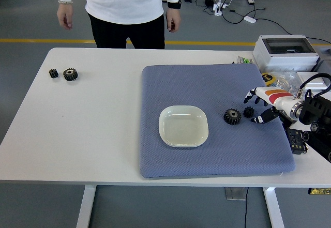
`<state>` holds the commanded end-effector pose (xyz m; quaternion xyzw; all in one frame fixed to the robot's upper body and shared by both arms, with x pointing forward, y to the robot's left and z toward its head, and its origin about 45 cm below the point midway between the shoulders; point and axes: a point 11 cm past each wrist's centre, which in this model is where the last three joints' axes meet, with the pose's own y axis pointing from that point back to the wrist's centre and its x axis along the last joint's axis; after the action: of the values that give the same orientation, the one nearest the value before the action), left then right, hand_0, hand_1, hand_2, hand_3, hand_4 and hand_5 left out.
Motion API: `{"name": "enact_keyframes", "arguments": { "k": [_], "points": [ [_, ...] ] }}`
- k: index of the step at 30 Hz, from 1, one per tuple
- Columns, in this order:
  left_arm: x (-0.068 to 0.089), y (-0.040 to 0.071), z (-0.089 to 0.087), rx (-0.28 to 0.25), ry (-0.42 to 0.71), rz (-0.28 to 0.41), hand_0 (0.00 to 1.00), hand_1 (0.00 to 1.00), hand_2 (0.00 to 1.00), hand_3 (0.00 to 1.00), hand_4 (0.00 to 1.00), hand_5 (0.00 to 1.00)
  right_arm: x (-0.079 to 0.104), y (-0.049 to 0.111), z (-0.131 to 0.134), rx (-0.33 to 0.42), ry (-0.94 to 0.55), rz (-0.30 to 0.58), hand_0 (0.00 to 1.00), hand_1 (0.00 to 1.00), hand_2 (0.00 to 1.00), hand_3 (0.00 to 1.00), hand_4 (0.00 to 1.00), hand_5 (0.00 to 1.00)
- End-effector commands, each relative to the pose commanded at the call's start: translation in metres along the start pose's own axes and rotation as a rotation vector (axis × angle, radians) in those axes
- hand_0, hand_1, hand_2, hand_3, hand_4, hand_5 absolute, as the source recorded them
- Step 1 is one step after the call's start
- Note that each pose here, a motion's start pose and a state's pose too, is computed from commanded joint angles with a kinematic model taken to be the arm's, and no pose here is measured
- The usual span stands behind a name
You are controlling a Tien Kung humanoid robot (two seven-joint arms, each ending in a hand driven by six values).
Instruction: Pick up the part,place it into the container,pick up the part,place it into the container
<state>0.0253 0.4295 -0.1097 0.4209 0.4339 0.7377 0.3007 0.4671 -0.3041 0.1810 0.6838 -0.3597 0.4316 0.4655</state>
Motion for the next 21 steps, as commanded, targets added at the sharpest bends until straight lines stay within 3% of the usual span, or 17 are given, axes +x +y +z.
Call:
{"name": "enact_keyframes", "arguments": {
  "k": [1,6,7,21],
  "points": [
    [0.0,0.0,0.0,0.0,0.0,-0.001,0.742,0.718,0.757,0.62,0.764,0.707,0.0,0.0,0.0,-0.001,-0.001,0.0,0.416,0.574,0.687,0.569,0.85,0.119],
    [-0.001,0.0,0.002,-0.002,0.002,-0.001,0.742,0.718,0.757,0.62,0.764,0.707,-0.001,-0.002,0.001,-0.019,-0.033,0.014,0.416,0.574,0.687,0.569,0.85,0.119],
    [-0.001,0.0,0.002,-0.002,0.003,-0.001,0.742,0.717,0.753,0.62,0.765,0.709,-0.001,-0.002,0.001,-0.021,-0.037,0.016,0.407,0.555,0.639,0.54,0.781,0.127],
    [-0.004,0.0,0.007,-0.011,0.007,-0.005,0.741,0.717,0.752,0.62,0.763,0.708,-0.011,-0.003,0.009,-0.063,-0.058,-0.006,0.412,0.552,0.643,0.542,0.781,0.136]
  ]
}}
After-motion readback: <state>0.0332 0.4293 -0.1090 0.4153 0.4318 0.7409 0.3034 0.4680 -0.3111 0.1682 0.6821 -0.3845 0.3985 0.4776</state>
